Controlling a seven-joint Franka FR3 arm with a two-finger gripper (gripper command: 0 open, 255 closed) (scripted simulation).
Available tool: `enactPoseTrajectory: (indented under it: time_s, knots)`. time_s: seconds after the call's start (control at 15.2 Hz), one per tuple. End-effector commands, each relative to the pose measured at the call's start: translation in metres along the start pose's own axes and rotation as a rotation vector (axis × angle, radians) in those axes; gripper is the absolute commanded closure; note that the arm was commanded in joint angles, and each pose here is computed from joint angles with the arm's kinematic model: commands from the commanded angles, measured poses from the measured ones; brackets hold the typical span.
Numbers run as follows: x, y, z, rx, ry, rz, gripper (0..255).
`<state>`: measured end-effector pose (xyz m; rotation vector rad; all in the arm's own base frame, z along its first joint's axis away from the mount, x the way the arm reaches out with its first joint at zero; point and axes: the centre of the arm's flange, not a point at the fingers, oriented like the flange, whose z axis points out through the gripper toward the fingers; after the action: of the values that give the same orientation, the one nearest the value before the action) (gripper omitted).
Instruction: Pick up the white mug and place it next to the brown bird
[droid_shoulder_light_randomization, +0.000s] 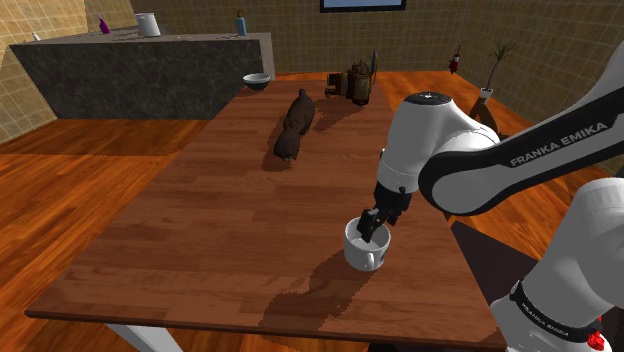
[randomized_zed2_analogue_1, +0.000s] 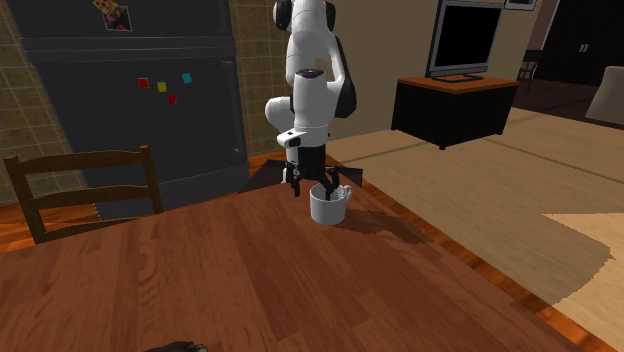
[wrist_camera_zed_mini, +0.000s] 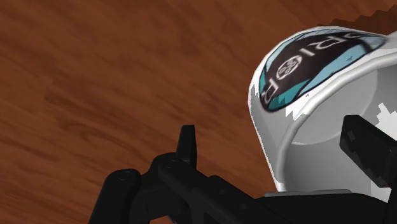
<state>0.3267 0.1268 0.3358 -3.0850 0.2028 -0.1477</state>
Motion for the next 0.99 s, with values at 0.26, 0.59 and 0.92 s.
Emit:
enactPoseTrajectory:
  time_s: [0.26, 0.59, 0.92]
  knots:
    - [0.0, 0.0, 0.0006, 0.0, 0.0, 0.0, 0]
    - [0.0, 0.0, 0.0006, 0.0, 0.0, 0.0, 255]
    - [0.0, 0.0, 0.0006, 0.0, 0.0, 0.0, 255]
